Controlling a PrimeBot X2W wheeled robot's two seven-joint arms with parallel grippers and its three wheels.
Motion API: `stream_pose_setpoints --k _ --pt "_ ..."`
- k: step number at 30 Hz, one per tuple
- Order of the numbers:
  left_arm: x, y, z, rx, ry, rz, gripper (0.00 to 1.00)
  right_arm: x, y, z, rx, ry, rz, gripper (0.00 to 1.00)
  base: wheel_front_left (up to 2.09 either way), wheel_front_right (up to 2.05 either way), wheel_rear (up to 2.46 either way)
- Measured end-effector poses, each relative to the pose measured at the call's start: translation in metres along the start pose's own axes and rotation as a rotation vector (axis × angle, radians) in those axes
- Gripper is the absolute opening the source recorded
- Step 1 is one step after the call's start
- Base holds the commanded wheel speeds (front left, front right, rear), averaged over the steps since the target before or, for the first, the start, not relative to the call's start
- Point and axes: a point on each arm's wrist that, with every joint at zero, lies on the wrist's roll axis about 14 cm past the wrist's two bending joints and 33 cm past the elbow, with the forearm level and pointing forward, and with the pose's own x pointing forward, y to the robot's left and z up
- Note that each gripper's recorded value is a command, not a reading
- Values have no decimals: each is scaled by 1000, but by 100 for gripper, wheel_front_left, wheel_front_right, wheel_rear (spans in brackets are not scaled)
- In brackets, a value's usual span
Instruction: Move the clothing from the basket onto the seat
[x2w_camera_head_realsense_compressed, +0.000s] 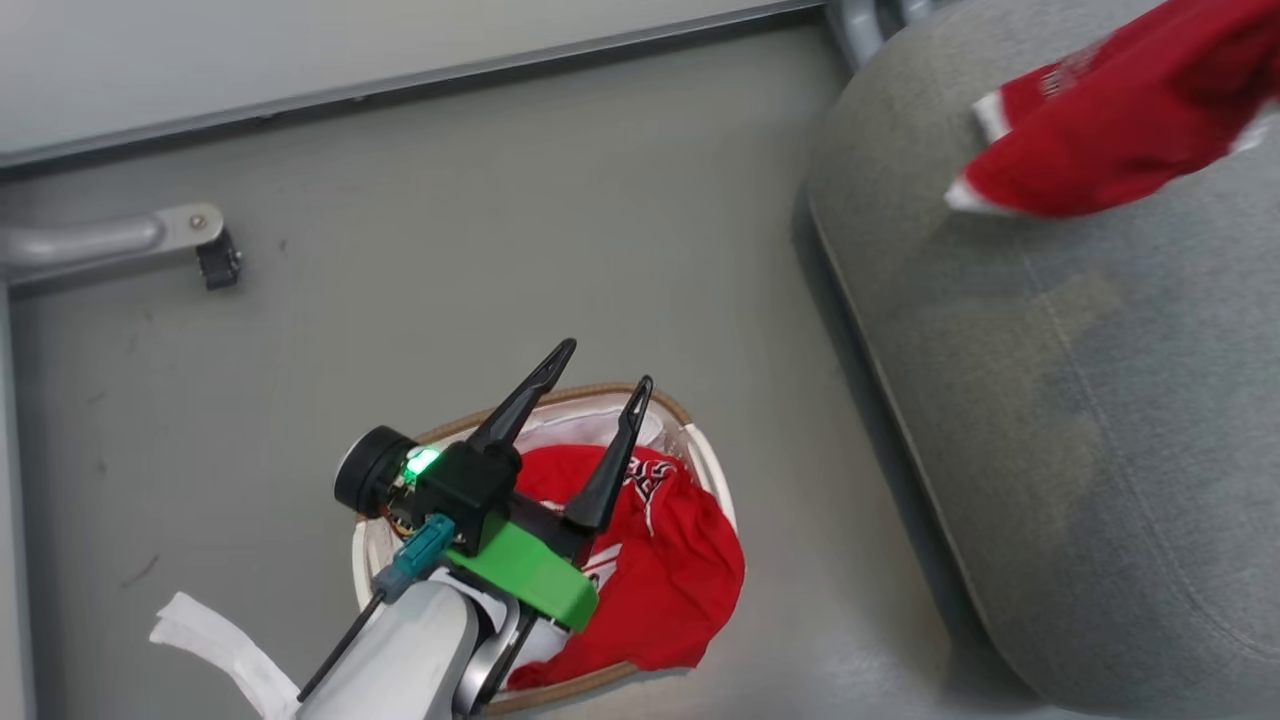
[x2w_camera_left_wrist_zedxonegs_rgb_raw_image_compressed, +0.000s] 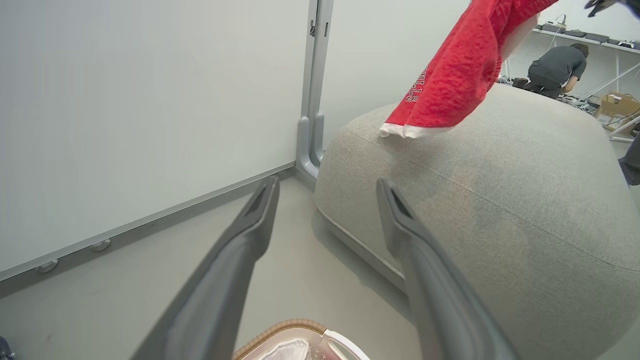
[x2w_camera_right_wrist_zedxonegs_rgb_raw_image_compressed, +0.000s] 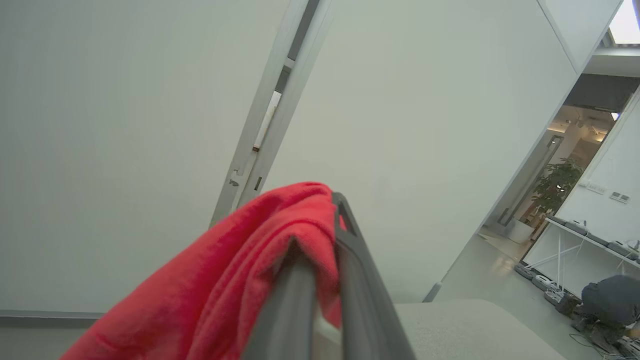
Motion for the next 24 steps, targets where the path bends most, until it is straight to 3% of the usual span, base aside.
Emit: stream_pose_setpoints --k 7,11,20,24 --pt "-6 27 -6 13 2 49 100 38 -42 -25 -87 46 -99 0 0 0 0" --pt "-11 43 -13 19 14 78 100 44 -43 -56 -116 110 -118 0 0 0 0" --pt "-20 69 -46 2 77 124 100 3 30 -181 -51 409 -23 0 0 0 0" --pt "-20 73 -57 -11 97 131 100 -20 50 -215 -43 506 12 0 0 0 0"
